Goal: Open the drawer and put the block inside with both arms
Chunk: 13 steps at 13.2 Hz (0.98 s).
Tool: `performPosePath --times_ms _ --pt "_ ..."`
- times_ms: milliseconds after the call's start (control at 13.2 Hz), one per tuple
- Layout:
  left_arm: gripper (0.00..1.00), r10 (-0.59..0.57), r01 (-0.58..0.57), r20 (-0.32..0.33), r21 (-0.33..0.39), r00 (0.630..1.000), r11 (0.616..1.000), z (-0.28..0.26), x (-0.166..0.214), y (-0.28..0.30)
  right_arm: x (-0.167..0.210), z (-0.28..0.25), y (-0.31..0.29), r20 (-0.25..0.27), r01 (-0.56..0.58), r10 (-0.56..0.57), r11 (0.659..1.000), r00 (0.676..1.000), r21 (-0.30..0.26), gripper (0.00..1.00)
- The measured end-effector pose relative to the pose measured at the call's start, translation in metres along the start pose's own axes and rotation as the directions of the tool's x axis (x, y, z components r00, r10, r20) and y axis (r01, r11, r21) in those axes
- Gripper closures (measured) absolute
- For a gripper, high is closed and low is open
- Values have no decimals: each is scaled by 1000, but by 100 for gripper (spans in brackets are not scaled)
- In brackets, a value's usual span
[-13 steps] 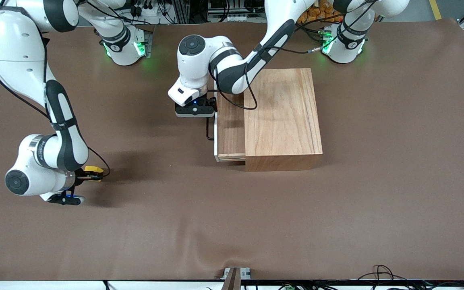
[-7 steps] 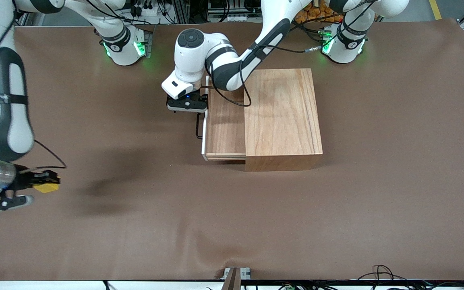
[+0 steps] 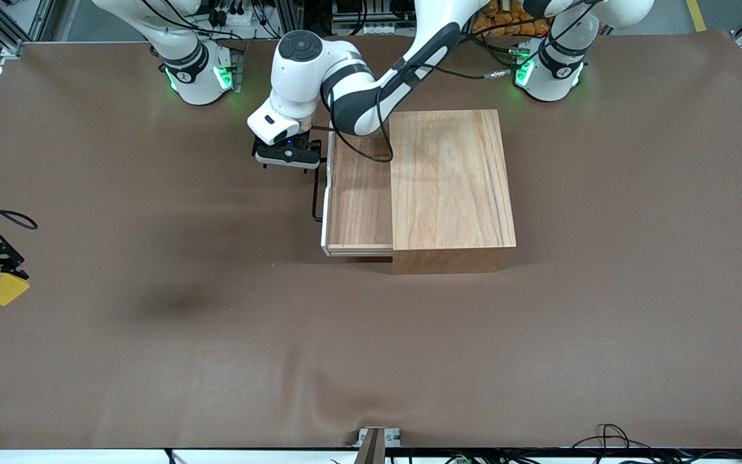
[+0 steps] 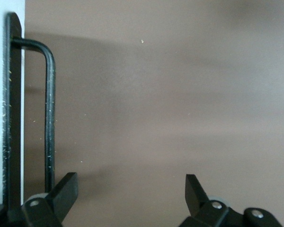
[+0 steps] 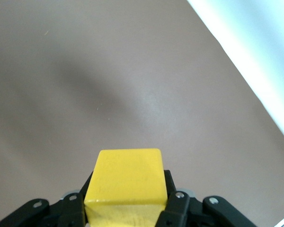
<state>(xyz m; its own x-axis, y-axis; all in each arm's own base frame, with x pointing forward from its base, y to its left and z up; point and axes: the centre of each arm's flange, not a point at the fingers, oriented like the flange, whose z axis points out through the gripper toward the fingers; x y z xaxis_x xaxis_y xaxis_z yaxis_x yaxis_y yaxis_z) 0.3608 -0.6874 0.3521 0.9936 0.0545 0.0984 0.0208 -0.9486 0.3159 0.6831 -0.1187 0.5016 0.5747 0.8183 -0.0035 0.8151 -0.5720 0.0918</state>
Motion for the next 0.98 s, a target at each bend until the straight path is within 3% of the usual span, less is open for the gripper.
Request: performPosePath --times_ms 227,530,681,908,984 --pt "0 -42 42 -15 5 999 999 -59 39 -8 -5 3 1 3 273 -273 962 962 10 44" --pt "0 -51 52 -25 49 998 997 -145 72 -28 18 7 -15 -25 568 -567 821 823 56 44" --pt "0 -82 84 -36 72 996 994 -179 92 -45 64 9 -48 -69 671 -668 735 741 99 44" --pt "0 -83 88 -53 107 995 990 -225 132 -84 174 4 -137 -110 811 -804 575 584 107 44" --pt "0 -60 66 -50 125 997 990 -237 144 -98 211 2 -177 -111 832 -826 542 553 116 44"
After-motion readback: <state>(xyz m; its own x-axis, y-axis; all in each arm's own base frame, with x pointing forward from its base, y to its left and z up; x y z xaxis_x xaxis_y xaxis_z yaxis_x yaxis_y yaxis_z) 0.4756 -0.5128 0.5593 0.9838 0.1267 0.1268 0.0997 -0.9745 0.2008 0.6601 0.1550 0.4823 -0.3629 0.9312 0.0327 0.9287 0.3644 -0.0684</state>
